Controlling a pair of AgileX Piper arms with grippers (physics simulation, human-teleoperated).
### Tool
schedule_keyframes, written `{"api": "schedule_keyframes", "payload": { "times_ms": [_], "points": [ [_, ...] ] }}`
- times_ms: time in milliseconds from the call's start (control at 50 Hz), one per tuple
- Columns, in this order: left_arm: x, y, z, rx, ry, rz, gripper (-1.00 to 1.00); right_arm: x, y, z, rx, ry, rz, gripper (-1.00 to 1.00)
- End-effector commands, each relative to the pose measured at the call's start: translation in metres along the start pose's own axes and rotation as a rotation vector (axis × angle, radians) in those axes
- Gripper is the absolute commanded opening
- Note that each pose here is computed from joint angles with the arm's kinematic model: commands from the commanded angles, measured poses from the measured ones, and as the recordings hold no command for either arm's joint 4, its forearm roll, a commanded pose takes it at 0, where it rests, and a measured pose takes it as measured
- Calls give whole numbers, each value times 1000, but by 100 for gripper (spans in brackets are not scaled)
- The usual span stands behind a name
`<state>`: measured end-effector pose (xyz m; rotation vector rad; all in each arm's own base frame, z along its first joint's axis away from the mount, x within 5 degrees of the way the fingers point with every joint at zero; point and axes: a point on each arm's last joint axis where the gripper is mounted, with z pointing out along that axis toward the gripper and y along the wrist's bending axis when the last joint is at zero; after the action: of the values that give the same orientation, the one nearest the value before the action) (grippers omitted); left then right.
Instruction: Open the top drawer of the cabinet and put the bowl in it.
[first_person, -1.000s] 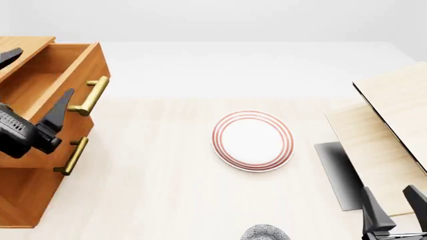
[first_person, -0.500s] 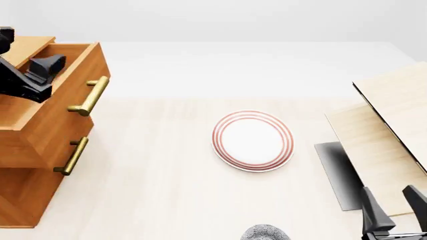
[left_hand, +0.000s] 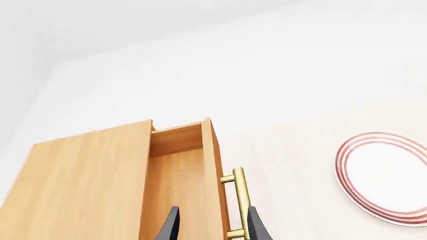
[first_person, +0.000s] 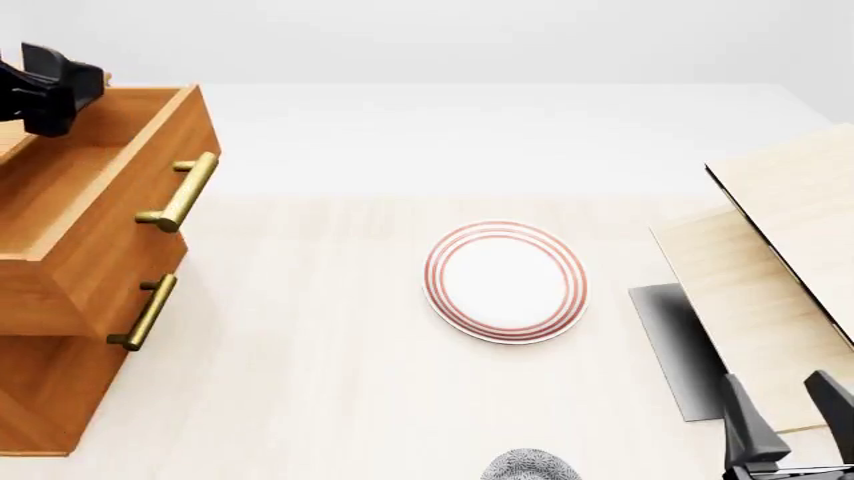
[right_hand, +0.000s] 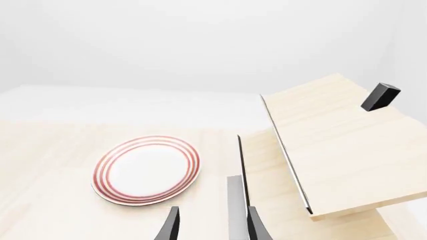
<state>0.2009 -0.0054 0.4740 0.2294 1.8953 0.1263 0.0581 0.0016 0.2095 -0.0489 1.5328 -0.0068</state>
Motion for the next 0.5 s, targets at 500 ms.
{"api": "schedule_keyframes", "payload": {
  "times_ms": [500],
  "points": [
    [2,2,37,19,241,-194,100,0,0,0,-2,2,-3,100]
  ]
}}
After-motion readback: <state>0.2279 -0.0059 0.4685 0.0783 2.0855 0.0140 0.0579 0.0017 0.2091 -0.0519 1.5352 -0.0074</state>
